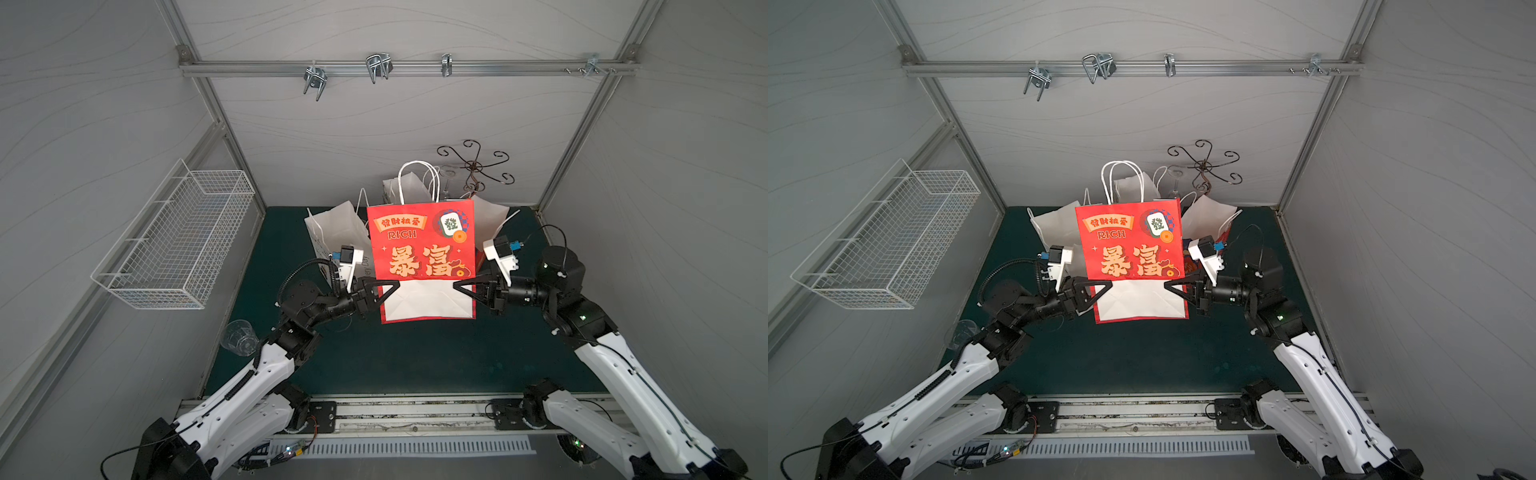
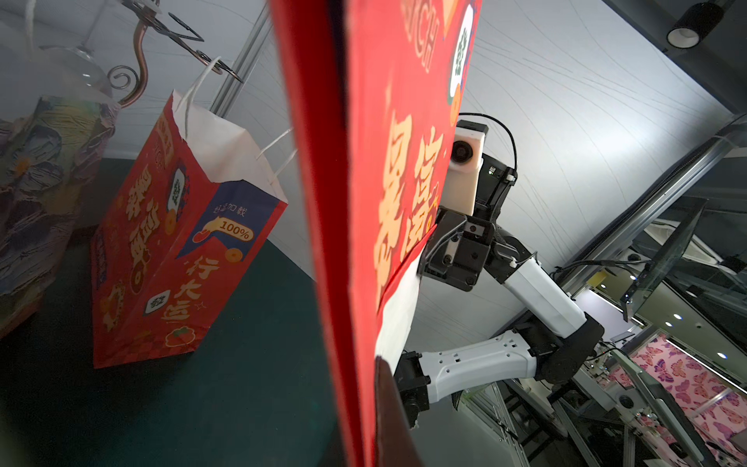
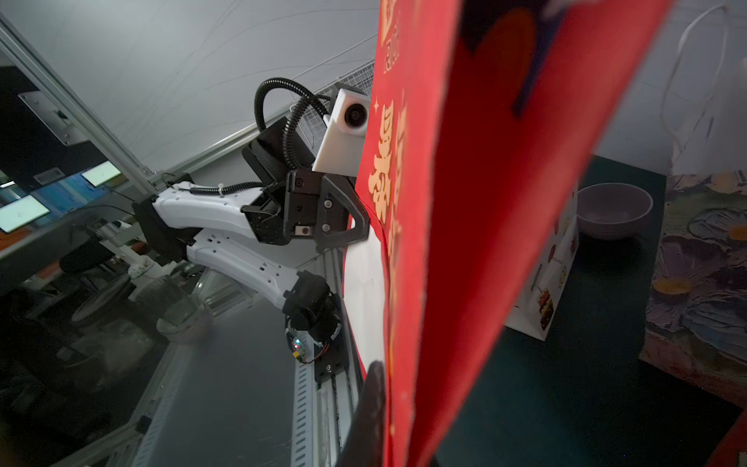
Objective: Put away the paper bag
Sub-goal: Press the paper bag.
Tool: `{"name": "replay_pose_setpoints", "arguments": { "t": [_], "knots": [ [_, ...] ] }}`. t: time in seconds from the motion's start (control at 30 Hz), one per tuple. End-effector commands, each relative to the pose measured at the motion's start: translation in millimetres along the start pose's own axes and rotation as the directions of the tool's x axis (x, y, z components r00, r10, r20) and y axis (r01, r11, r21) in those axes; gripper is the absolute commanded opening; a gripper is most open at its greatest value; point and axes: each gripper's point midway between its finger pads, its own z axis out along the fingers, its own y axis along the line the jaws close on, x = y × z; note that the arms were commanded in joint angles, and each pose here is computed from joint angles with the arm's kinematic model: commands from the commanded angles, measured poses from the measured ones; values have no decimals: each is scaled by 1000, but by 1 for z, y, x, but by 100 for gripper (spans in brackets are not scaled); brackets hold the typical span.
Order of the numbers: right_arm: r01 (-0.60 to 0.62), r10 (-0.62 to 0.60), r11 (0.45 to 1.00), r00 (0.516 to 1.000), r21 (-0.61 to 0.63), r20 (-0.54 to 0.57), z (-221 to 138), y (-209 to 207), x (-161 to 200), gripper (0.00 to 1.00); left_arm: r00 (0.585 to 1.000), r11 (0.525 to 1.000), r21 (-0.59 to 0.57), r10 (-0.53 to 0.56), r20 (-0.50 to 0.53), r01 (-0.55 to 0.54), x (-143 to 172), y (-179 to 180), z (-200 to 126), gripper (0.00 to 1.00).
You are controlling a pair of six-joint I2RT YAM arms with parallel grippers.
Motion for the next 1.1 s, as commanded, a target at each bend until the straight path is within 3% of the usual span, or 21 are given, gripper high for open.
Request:
{"name": "replay_pose_setpoints", "arguments": {
  "t": [0.0,0.03,0.07,0.1,0.13,0.3,0.43,0.57,0.6,0.63,0.67,0.77,0.87,1.0,1.07],
  "knots": [
    [32,-32,999,999,-20,30,0,6,-7,0,997,996,50,75,17,-76,-14,-23,-1,0],
    [35,-35,999,999,-9,35,-1,5,-8,6,997,996,47,79,13,-79,-13,-22,-2,0],
    [37,-37,999,998,10,41,-2,3,-9,28,997,996,43,77,6,-77,-11,-21,-2,0],
    [35,-37,999,998,37,47,-2,-1,-11,42,997,996,40,75,1,-75,-10,-20,-2,0],
    [37,-40,998,998,60,54,-3,-4,-12,45,997,997,39,72,-5,-72,-8,-19,-2,0],
    [48,-51,998,997,44,58,-1,-4,-17,32,997,997,53,60,-47,-57,1,-19,-1,0],
    [47,-48,999,997,20,54,1,-3,-17,0,997,996,60,62,-54,-59,3,-20,-2,0],
    [64,-66,998,994,29,87,0,-2,-25,0,996,997,57,64,-65,-60,6,-18,-3,0],
    [63,-66,997,994,39,91,0,-3,-27,4,996,997,56,62,-67,-58,7,-18,-3,0],
    [65,-70,996,993,56,97,-1,-5,-29,19,996,997,55,61,-69,-57,9,-17,-3,0],
    [69,-76,995,992,66,103,-2,-6,-32,25,996,997,52,60,-71,-56,10,-16,-3,0],
    [82,-91,994,989,77,117,-3,-6,-39,31,995,998,46,54,-84,-50,15,-13,-4,0],
    [85,-94,993,988,81,124,-3,-8,-43,24,994,998,46,51,-97,-47,20,-12,-5,0],
    [78,-85,995,989,55,122,0,-7,-42,0,993,997,52,55,-107,-49,23,-13,-6,0],
    [83,-89,995,988,55,129,-1,-6,-43,0,991,999,34,31,-127,-27,29,-8,-7,0]
  ]
}}
